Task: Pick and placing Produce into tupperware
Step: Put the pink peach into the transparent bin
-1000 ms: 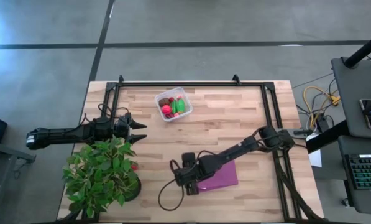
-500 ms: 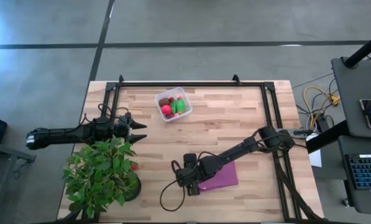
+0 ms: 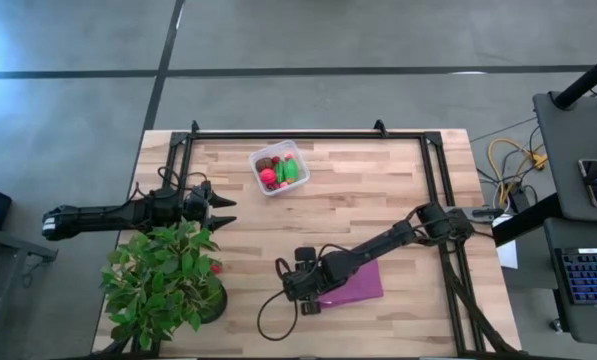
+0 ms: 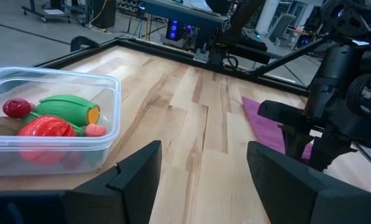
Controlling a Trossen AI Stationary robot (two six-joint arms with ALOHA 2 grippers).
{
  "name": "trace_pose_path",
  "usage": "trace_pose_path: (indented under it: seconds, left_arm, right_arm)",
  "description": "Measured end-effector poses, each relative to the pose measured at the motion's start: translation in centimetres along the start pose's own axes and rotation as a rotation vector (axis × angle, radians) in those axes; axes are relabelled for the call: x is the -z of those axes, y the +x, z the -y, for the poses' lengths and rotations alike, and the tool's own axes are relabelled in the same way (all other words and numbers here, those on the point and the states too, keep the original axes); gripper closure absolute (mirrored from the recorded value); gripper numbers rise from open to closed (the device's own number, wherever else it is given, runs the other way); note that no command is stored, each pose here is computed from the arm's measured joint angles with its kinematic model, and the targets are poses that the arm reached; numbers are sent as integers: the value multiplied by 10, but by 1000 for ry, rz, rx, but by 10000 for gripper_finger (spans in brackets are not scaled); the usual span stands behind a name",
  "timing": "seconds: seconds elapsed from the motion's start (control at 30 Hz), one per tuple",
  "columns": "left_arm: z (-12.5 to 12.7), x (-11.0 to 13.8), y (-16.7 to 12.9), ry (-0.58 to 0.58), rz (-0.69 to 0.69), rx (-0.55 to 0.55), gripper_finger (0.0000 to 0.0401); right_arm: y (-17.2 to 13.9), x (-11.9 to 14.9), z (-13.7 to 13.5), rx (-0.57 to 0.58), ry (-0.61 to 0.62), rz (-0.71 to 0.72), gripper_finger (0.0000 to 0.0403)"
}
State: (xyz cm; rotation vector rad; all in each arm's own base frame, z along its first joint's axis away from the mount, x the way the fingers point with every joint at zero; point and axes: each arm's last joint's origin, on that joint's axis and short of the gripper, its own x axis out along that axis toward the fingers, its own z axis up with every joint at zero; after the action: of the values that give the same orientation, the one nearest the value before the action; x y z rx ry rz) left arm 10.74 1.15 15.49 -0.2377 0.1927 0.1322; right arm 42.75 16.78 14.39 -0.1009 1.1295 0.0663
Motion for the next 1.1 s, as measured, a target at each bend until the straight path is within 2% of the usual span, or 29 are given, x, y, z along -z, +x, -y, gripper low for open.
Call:
trace_pose_path:
  seconds: [0.23,0.4,0.53,0.7,0.8,0.93,1.1]
  left_arm:
    - [0,0,0,0,0,0,177]
    - [0,0,0,0,1,0,177]
    - [0,0,0,0,0,0,177]
    - [0,0,0,0,1,0,177]
    - [0,0,0,0,1,0,177]
    - [0,0,0,0,0,0,177]
    - [0,0,0,0,0,0,177]
  right_arm:
    - [0,0,0,-1,3,-1,267]
    - [-5,-5,1,-10,83,16,277]
    - [-25,-20,7,-6,162,95,279]
    - [-57,-41,23,81,184,212,273]
    - [-77,-52,41,140,160,247,274]
    - [-81,-58,82,234,163,224,275]
    - [-79,-58,162,305,331,216,269]
